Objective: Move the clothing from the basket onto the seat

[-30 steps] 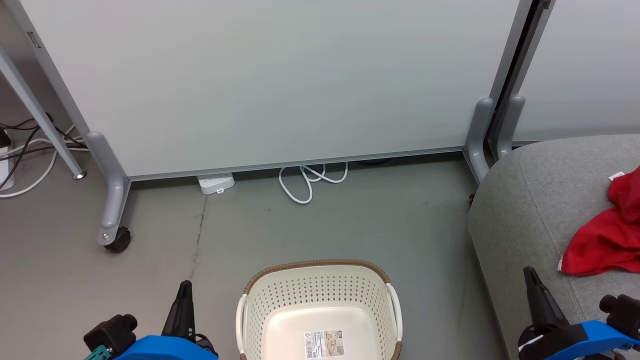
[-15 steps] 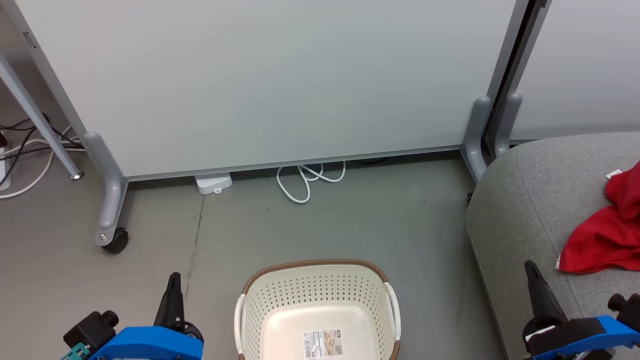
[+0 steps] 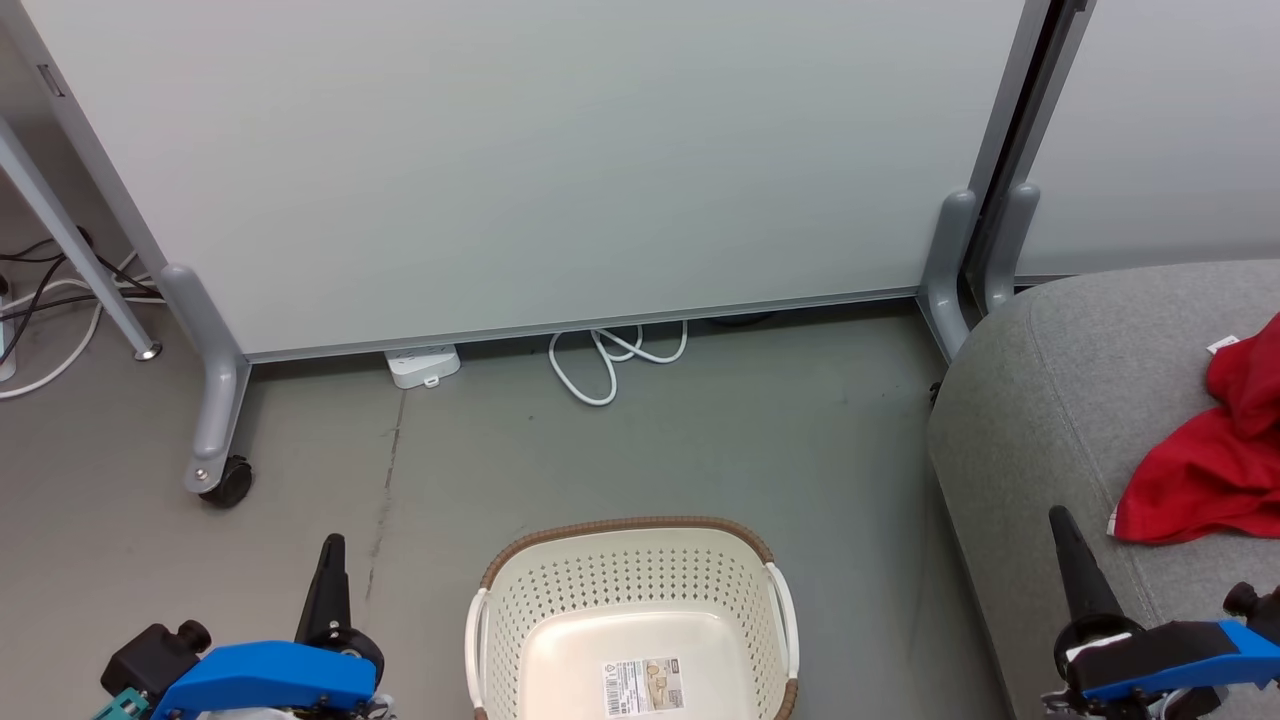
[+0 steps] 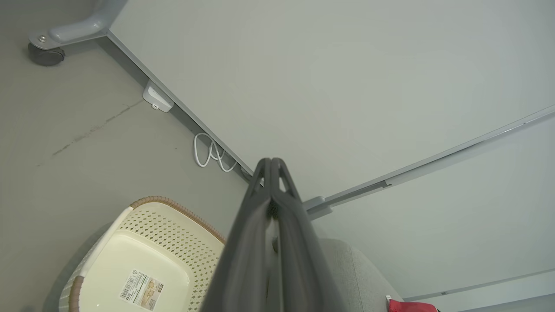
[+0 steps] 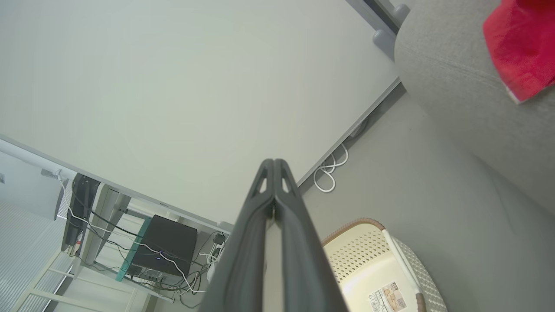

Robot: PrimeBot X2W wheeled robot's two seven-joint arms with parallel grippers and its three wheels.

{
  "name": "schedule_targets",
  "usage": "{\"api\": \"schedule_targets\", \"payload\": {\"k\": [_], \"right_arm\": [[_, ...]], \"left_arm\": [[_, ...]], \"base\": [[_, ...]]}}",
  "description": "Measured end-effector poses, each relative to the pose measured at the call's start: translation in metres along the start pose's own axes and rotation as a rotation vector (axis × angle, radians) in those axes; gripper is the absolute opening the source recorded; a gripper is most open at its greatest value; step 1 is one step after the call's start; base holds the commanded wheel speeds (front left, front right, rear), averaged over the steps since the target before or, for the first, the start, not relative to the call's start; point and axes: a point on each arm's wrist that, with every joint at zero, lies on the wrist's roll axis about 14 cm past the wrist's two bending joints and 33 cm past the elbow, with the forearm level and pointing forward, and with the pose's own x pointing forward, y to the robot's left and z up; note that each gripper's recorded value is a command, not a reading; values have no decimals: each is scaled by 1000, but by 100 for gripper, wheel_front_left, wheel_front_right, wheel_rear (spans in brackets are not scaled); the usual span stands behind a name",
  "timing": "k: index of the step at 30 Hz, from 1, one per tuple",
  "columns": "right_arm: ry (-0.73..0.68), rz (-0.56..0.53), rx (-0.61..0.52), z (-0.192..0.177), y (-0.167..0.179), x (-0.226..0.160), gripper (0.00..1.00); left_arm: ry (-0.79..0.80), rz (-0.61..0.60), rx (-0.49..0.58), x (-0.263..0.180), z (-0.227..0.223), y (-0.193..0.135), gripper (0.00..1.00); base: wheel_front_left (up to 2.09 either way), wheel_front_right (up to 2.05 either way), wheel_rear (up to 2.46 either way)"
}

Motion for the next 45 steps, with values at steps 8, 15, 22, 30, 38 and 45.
{"api": "schedule_targets", "payload": {"k": [8,15,22,30,38,45], "right_arm": [[-7,10,86,3,3,2,0],[-12,15,160,4,3,3,0],[-21,26,230,7,6,6,0],[-25,33,304,9,7,7,0],[-31,45,372,11,10,9,0],[-34,50,428,13,10,9,0]], "left_arm": [[-9,-11,-83,4,6,-4,0],[-13,-18,-152,6,10,-7,0],[-17,-27,-216,8,13,-9,0],[-24,-43,-285,10,19,-14,0],[-23,-56,-348,12,21,-17,0],[-27,-69,-400,14,25,-19,0]], "base": [[0,0,0],[0,0,0],[0,0,0],[0,0,0],[0,0,0],[0,0,0]]}}
